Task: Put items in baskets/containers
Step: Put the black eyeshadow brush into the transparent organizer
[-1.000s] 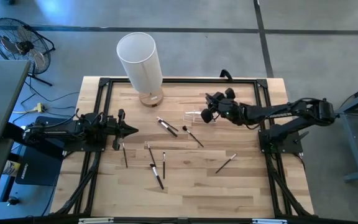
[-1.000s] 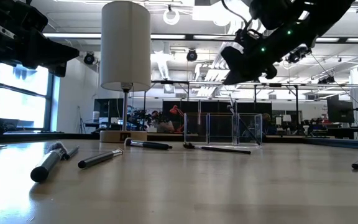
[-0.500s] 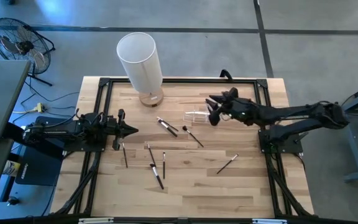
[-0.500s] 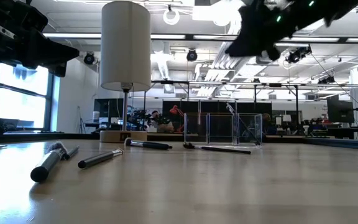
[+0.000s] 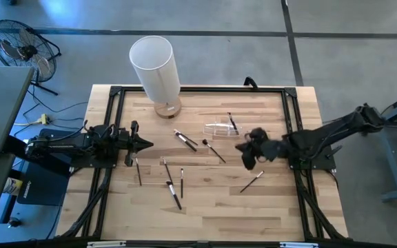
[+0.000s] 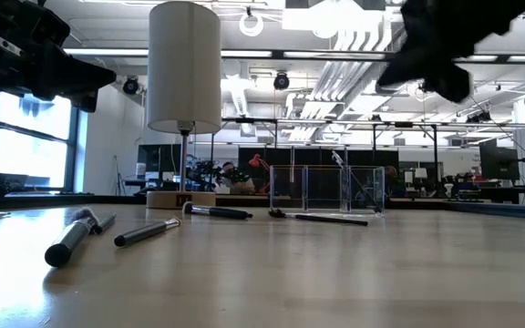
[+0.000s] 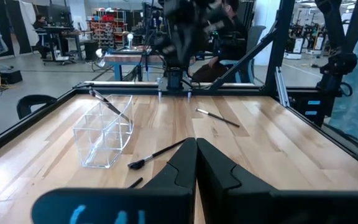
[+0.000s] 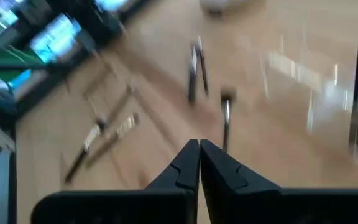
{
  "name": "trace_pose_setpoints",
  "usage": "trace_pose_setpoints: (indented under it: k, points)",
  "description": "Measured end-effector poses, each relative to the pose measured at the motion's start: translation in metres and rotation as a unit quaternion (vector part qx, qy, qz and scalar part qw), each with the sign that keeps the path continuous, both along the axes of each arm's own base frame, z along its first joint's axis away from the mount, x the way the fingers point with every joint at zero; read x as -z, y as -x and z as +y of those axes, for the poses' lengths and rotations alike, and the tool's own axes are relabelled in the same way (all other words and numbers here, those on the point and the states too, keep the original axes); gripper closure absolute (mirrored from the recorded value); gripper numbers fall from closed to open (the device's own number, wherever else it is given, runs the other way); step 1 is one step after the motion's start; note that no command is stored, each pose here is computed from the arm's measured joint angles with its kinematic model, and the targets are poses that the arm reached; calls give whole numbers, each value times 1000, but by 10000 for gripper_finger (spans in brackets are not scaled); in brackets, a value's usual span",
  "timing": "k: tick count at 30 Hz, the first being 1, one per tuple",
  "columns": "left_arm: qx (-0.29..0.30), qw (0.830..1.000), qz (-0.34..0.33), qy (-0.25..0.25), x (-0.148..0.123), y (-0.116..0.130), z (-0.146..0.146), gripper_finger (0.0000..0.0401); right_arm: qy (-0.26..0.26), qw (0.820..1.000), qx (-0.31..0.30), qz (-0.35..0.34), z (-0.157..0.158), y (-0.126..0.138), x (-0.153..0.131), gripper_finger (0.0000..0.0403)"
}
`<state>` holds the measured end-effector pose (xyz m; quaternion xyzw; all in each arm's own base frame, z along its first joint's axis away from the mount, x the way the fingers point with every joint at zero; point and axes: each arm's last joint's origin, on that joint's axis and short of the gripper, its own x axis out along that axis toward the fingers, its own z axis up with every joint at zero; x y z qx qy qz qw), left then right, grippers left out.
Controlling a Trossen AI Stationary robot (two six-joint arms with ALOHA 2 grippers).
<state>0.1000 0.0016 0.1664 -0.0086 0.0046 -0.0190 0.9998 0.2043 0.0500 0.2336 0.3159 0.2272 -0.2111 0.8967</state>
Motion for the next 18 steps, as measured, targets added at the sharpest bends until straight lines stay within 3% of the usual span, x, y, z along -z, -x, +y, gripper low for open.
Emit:
trace_pose_setpoints:
  k: [5, 10, 14, 18]
  points:
    - [1, 999, -2, 51, -1, 0, 0, 401, -81, 991, 17, 109, 14, 11, 25, 399]
    - [-5, 997, 2, 73, -7, 1, 0, 401, -122, 964, 50, 230, 15, 28, 42, 400]
    - [-51, 996, 12, 70, -29, -2, 3, 401, -94, 950, 44, 294, 11, 38, 46, 401]
    - [-102, 988, 66, 92, -48, -16, 6, 401, -22, 952, 16, 304, 8, 40, 46, 402]
